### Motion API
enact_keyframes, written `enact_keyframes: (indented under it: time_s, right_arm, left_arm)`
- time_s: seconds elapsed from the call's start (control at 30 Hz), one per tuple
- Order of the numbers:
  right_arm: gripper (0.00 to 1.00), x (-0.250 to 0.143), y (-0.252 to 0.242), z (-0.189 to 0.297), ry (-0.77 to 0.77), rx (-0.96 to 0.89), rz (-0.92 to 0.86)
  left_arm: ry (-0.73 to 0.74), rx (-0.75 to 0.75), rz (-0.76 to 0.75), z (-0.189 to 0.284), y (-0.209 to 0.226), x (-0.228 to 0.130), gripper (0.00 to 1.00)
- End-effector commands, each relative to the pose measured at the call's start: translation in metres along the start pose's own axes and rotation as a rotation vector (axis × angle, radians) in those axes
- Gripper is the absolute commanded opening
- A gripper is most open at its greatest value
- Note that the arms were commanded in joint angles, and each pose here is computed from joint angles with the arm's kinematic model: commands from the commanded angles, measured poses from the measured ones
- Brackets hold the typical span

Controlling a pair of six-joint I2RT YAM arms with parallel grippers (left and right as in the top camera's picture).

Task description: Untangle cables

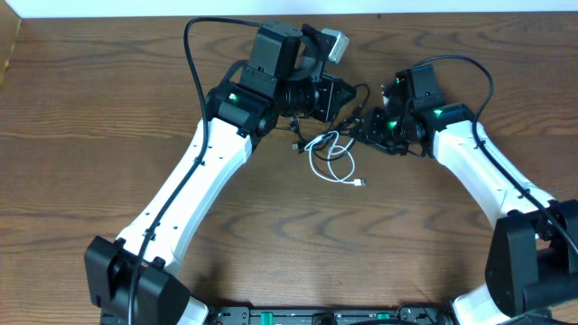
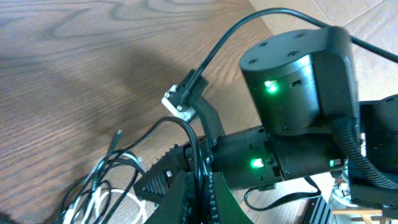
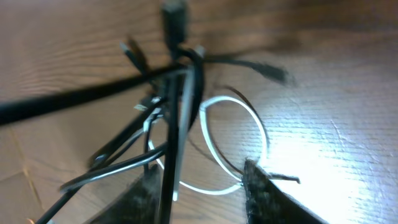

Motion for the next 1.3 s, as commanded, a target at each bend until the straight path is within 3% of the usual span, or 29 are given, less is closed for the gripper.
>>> enact_keyframes:
  time_s: [0.0,0.1,0.27,0.43,0.73,0.9,1.07,1.13,1.27]
  right_arm:
    - [0.27,-0.005,-0.019,-0.01,0.024,-0.098,-0.042]
    - [0.13,-0.009,-0.037,-0.015,0.039,-0.184,-0.052]
    - [0.02,-0.01,-0.061,-0.021,0.042,-0.294,-0.056]
    - [0.01,-0.001,-0.086,-0.011,0.006,-0.397,-0.061]
    - [0.01,0.029,-0.145,0.047,-0.009,-0.38,-0.105]
    - [0.01,0.05,-0.157,0.098,-0.132,-0.266,-0.167]
    - [0.01,0.053,-0.102,0.124,-0.16,0.096,0.048]
    - [0.01,0.05,-0.093,0.123,-0.156,0.108,0.086]
    - [0.01,0.051,-0.112,0.114,-0.165,-0.068,0.007]
  left_arm:
    - [-0.064,0.004,-0.017,0.012,-0.002,0.016,0.08]
    - [-0.143,0.004,0.018,0.026,0.001,0.035,0.07]
    - [-0.27,0.024,-0.001,0.068,-0.001,0.061,0.07]
    - [-0.411,0.103,-0.023,0.132,0.006,0.082,0.07]
    - [-0.555,0.388,0.118,0.235,0.095,0.079,0.07]
    - [-0.555,0.52,0.205,0.26,0.129,0.063,0.07]
    - [-0.529,0.524,0.204,0.256,0.13,0.058,0.07]
    - [-0.545,0.523,0.185,0.258,0.129,0.063,0.08]
    - [-0.668,0.501,0.087,0.273,0.117,0.092,0.07]
Point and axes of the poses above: each gripper's point midway between its finger pads, its own z axis back along the fingers, its own y axis along the line the jaws close on, x = y × z, the point moved 2 cm from there along z, back along the fingers, and after that the axes turned 3 degrees about -z, right-handed, at the moved point
